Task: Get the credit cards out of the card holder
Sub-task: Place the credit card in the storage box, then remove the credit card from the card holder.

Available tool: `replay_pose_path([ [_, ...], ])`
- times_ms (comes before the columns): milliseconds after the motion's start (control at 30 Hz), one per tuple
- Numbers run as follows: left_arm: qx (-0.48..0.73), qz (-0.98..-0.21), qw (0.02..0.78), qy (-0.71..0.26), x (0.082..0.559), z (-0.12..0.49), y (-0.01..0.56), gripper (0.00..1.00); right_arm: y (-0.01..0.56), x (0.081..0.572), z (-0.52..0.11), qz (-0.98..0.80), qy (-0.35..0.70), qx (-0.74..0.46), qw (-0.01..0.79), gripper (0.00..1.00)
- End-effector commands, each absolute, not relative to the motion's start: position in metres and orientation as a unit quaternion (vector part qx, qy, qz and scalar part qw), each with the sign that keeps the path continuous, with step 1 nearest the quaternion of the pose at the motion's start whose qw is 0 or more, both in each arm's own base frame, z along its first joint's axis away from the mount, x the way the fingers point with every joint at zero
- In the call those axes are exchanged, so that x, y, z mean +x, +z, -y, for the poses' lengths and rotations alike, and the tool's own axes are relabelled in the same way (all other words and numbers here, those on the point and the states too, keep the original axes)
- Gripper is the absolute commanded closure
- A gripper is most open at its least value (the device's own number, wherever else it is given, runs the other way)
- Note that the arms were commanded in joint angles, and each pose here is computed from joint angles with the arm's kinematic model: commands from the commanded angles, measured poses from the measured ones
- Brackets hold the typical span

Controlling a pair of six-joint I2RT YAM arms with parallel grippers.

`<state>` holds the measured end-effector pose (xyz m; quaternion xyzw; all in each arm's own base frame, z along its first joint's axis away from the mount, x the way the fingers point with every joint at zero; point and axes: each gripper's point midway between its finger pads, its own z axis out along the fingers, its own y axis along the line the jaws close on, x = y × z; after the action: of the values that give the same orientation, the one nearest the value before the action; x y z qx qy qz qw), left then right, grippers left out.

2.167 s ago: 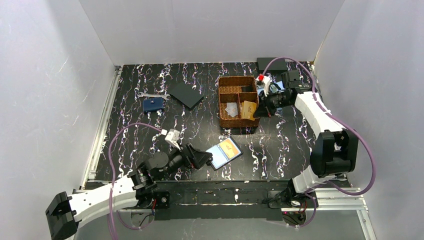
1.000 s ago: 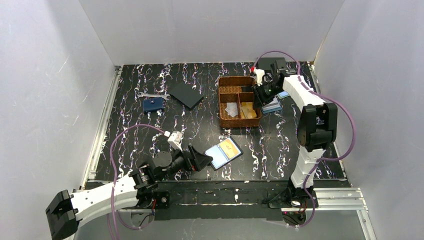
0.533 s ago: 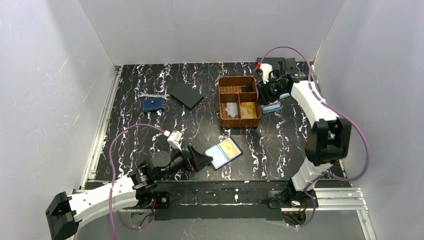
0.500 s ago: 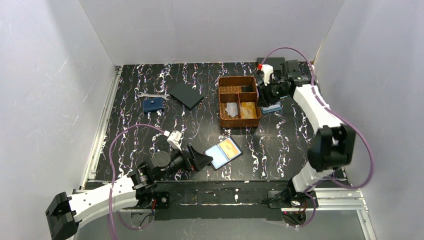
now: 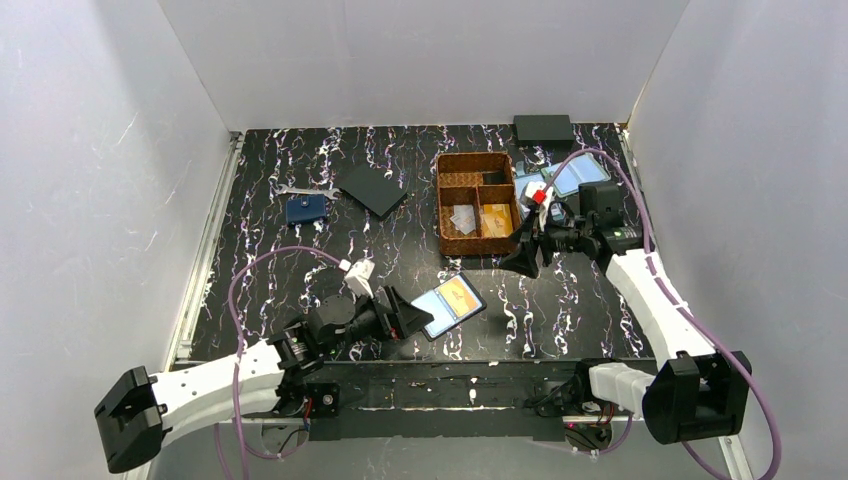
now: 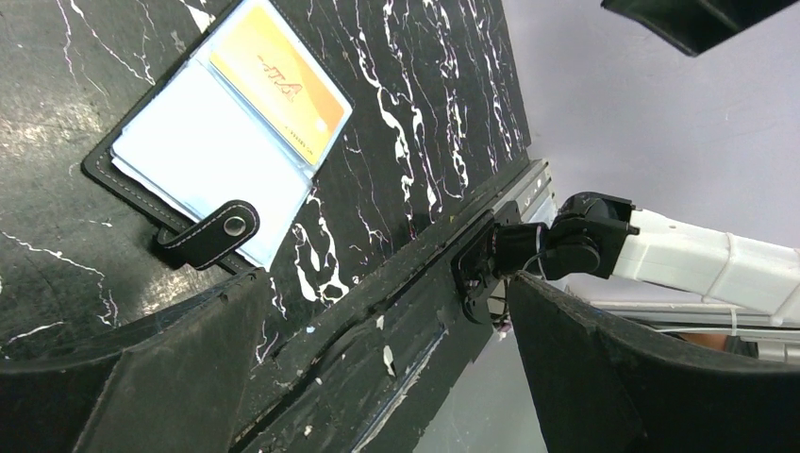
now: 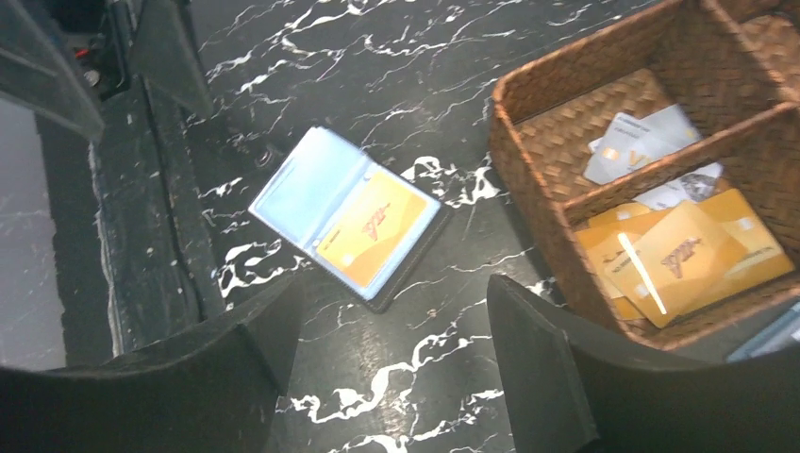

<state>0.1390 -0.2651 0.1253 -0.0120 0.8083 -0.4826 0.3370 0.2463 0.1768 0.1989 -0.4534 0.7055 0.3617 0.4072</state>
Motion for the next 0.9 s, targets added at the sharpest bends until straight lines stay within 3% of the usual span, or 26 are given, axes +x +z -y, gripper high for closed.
replay_pose_path([
  [0,-0.020,-0.798,0.332,-0.503,0.143,0.277,0.146,0.02,0.209,0.236,-0.187,-0.653,0.393,-0.476,0.439,0.20],
  [233,-0.048,-0.808,0.330,-0.486,0.151,0.275,0.135,0.02,0.194,0.224,-0.193,-0.639,0.427,-0.471,0.432,0.02],
  [467,-0.117,-0.820,0.313,-0.465,0.158,0.268,0.113,0.02,0.182,0.218,-0.195,-0.650,0.452,-0.445,0.419,0.02],
  [867,0.008,-0.844,0.281,-0.457,0.151,0.309,0.119,0.02,0.140,0.223,-0.180,-0.691,0.398,-0.471,0.377,0.02],
])
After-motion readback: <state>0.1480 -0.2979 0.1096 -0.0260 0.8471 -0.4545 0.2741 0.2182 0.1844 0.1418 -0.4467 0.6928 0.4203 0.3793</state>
